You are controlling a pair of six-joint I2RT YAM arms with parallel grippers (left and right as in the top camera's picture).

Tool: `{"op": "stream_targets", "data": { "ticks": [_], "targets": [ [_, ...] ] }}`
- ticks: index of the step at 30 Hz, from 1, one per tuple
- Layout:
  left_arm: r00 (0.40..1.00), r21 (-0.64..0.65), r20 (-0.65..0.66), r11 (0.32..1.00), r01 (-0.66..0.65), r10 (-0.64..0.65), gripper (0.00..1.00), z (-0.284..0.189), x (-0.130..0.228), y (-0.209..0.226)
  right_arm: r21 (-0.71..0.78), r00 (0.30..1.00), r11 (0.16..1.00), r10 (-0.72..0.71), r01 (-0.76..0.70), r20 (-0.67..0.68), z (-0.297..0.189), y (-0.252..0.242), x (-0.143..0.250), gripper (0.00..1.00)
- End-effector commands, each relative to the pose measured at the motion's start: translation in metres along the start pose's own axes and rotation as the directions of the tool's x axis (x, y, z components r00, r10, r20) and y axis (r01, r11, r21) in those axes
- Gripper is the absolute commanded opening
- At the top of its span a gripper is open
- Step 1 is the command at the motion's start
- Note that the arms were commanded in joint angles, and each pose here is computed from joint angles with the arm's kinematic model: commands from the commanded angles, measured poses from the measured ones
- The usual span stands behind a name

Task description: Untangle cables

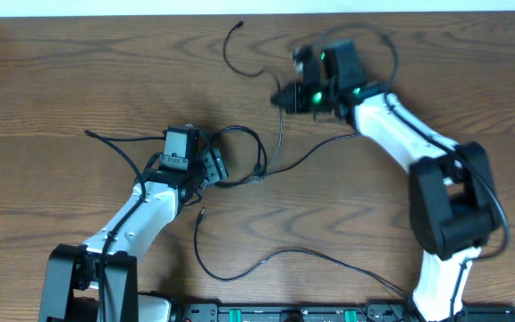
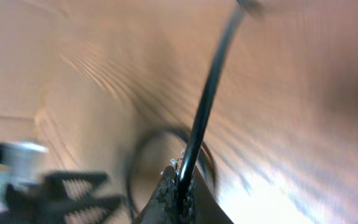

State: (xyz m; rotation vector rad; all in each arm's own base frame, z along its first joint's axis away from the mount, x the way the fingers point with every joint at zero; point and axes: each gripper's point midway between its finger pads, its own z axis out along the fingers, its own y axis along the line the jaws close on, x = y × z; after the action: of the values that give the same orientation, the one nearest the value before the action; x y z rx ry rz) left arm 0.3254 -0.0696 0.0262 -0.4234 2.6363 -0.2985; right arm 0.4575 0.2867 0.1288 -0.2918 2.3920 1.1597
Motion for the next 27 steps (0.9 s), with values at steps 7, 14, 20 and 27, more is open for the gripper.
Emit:
{"op": "stream_targets", "data": {
  "ticks": [7,14,20,27],
  "targets": [
    [1.0,-0.019,-0.004,1.0,0.009,-0.009,0.8,0.001,0.003,0.005,-0.028,0.859,0.932,-0.321,0.361,0.4,-0.132,0.158,-0.122,0.01],
    [1.0,-0.012,-0.008,1.0,0.009,-0.009,0.8,0.001,0.004,0.004,-0.031,0.816,0.911,-0.353,0.411,0.458,-0.156,0.187,-0.136,0.01],
    [0.997,0.223,-0.073,0.975,0.01,0.007,0.81,-0.003,0.011,-0.038,0.031,0.831,0.923,-0.359,0.383,0.424,-0.146,0.175,-0.13,0.01],
    [0.996,0.431,-0.031,0.898,0.088,-0.083,0.81,-0.017,-0.011,-0.091,0.033,0.836,0.926,-0.354,0.375,0.419,-0.143,0.177,-0.128,0.01]
  ]
}}
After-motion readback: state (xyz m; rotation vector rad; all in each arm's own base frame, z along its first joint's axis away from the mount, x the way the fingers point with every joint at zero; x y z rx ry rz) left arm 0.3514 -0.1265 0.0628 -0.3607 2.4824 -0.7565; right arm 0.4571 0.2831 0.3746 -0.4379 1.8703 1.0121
